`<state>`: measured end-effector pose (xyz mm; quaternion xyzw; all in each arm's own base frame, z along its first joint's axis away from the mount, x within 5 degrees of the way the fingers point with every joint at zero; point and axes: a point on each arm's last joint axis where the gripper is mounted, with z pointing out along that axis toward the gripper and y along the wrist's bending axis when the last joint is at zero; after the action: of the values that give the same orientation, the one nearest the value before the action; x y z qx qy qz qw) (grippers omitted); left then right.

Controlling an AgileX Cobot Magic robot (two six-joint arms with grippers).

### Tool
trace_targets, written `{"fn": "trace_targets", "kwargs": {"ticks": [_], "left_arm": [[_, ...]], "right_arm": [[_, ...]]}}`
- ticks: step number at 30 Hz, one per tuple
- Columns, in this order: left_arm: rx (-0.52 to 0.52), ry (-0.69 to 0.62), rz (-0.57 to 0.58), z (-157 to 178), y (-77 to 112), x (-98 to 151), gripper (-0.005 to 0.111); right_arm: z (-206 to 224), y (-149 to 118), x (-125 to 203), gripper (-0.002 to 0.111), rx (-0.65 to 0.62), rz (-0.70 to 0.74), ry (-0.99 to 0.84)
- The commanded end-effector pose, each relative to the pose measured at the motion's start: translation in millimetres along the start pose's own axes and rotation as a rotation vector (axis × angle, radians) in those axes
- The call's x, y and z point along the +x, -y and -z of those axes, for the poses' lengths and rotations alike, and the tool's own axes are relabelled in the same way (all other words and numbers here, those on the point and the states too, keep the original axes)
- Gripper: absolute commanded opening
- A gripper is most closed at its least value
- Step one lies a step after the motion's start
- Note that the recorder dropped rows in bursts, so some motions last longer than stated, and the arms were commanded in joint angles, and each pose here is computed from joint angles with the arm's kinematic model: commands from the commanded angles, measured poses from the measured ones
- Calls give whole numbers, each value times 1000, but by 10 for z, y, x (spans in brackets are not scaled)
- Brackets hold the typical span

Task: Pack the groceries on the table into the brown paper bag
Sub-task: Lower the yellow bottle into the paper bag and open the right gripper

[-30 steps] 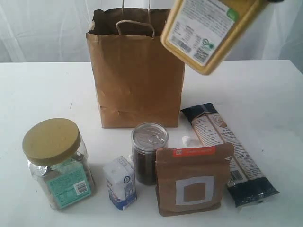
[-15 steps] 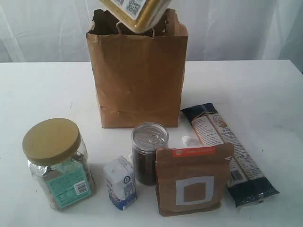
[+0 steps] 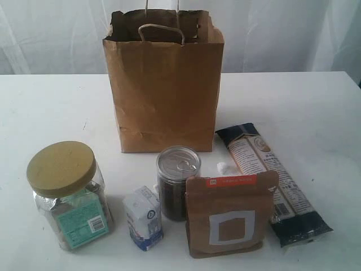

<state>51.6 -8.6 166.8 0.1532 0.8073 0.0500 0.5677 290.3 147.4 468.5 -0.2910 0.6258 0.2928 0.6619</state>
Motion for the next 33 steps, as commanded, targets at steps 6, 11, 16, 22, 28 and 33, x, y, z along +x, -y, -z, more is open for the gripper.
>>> {"fn": "trace_targets", "kwargs": {"ticks": [6, 11, 16, 22, 28, 33], "left_arm": [[6, 7, 6, 2, 4, -4, 0], [6, 7, 6, 2, 4, -4, 0], [6, 7, 6, 2, 4, -4, 0], [6, 7, 6, 2, 4, -4, 0], [6, 7, 6, 2, 4, -4, 0], [6, 7, 6, 2, 4, -4, 0]], "right_arm": [[-248, 281, 257, 19, 143, -69, -24], [-388, 400, 476, 19, 181, -92, -72], [-482, 533, 656, 19, 260, -106, -107], [-540, 616, 784, 19, 309, -114, -132], [-614, 664, 935, 19, 314, -127, -165], [-670, 723, 1071, 19, 339, -136, -193]]}}
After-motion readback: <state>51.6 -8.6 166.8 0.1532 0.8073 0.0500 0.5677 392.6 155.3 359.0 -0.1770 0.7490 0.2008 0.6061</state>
